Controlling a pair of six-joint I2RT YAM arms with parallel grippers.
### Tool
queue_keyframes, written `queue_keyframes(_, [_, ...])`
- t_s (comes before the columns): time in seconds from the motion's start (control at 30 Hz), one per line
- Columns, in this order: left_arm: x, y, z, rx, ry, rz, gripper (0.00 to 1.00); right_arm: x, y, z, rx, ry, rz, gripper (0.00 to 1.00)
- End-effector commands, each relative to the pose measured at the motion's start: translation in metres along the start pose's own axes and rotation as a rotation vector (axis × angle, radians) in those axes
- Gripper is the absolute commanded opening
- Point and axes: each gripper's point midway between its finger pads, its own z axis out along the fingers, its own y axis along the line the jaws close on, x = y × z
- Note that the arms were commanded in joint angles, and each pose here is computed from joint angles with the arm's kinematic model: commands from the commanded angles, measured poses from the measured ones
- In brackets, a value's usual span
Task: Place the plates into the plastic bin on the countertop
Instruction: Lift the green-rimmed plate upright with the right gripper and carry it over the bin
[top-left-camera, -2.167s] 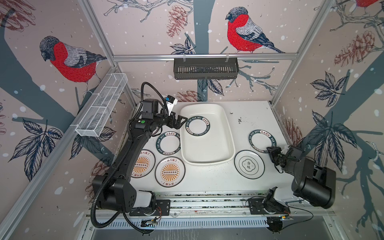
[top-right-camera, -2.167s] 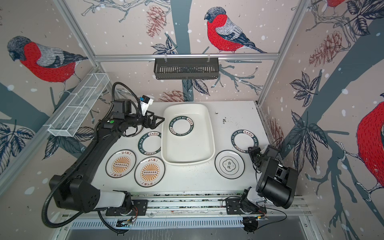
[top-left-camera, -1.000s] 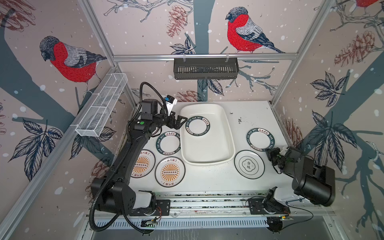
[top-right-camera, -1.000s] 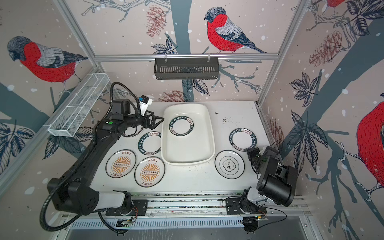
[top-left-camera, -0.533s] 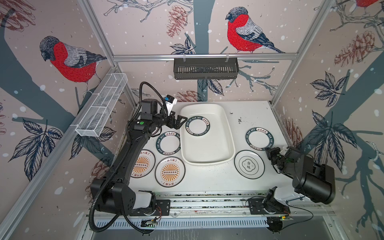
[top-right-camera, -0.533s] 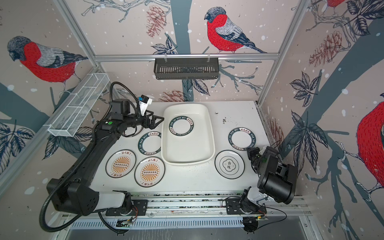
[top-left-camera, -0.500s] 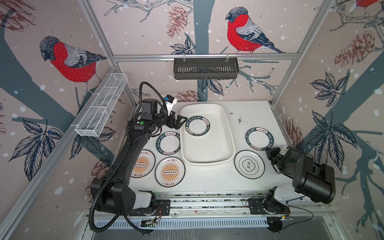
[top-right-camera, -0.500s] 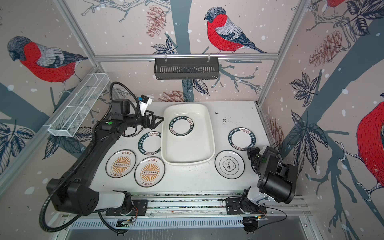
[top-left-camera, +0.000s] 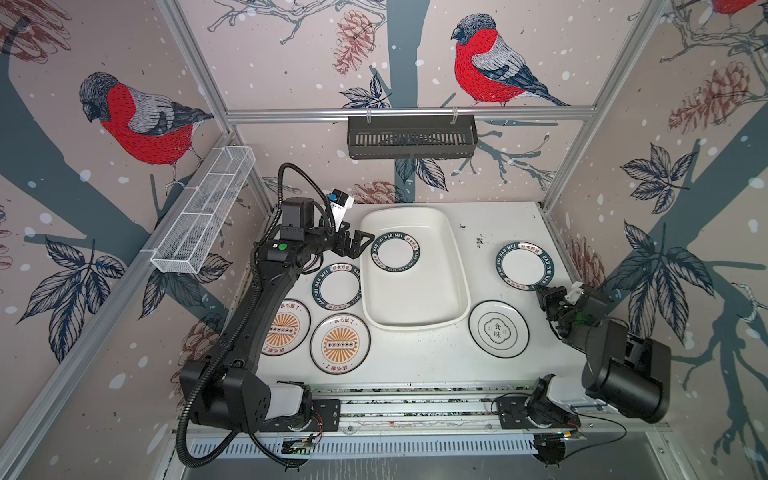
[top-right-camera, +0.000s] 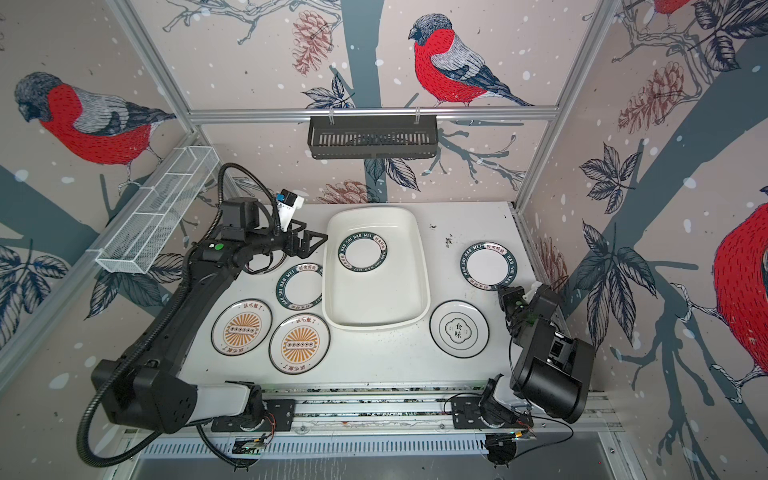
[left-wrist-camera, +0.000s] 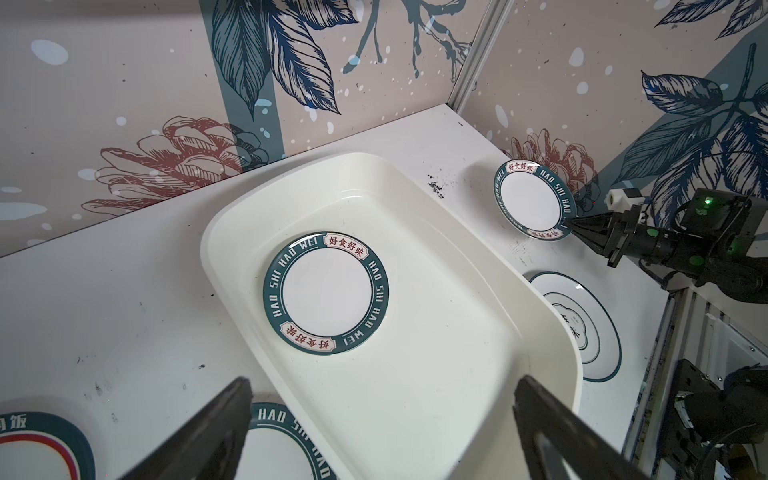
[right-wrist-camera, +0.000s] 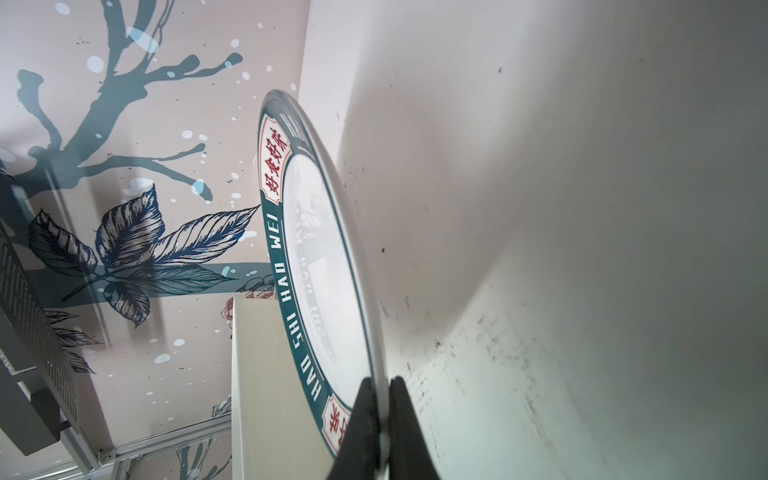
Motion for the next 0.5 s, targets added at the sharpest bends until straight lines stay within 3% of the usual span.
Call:
queue_keyframes(0.0, [-0.004, -0.001, -0.001, 0.0, -0.016, 0.018, 0.98, -0.004, 0.017, -0.003, -0.033, 0.0, -0.041, 0.03])
queue_keyframes(0.47, [-0.005, 0.005, 0.0, -0.031, -0.028, -0.008, 0.98, 0.019, 0.113, 0.007, -0.143, 0.054, -0.184, 0.03])
